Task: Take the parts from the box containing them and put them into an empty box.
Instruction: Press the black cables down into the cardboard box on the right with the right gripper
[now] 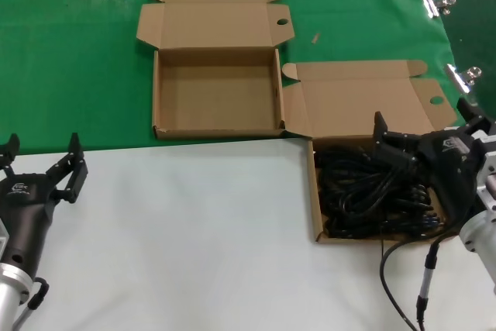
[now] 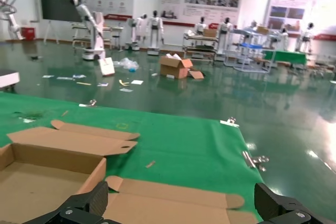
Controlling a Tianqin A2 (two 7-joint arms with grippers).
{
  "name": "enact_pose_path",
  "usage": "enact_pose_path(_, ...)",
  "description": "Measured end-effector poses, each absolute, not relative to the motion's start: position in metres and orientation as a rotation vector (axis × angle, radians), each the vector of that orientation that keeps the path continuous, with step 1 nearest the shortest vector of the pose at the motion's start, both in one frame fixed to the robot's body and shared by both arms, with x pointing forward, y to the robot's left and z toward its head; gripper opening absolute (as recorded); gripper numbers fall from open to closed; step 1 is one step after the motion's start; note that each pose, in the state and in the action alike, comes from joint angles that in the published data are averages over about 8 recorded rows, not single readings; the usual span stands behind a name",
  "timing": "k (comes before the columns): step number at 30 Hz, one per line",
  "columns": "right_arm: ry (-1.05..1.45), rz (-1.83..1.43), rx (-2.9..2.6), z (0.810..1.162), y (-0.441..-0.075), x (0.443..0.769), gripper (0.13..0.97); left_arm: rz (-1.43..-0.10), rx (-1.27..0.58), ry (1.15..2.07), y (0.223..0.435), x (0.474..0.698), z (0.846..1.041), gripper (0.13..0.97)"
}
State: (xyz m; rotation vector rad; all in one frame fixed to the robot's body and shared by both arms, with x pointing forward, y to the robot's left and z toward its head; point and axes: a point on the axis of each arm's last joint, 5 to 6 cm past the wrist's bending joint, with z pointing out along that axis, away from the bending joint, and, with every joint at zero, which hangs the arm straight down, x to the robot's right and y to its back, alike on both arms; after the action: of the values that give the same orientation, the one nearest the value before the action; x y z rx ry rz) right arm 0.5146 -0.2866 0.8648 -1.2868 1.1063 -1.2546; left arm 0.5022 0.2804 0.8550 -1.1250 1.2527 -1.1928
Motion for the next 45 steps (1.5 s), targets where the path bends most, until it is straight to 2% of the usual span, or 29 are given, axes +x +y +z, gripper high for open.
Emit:
enact_pose_path(3,1.074,-1.263,-1.311,0.872,-0.290,0.514,0.966,-1.193,-1.125,1.253,0.280,0.502,0.855,0.652)
enact_pose_path(11,0.907,-1.278,-1.434,0.897,-0.302,0.516,0.966,-1.193,-1.125,1.253,0.280,0.502,0.855,0.434)
enact_pose_path(12,0.877,-1.276,-1.456,0.901,-0.305,0.516,0.966,-1.193,-1.125,1.253,0.280,0.502,0.855,0.434)
enact_pose_path(20,0.591,-1.226,-1.660,0.935,-0.323,0.522,0.966,-1.193,-1.125,1.253,0.280,0.502,0.855,0.270)
enact_pose_path(29,0.230,-1.181,-1.916,0.965,-0.344,0.534,0.966,-1.193,-1.125,1.253,0.280,0.502,0.855,0.171)
enact_pose_path(45,-0.567,-0.969,-2.224,1.003,-0.378,0.558,0.966,-1.193,-1.125,1.253,0.280,0.502,0.855,0.140)
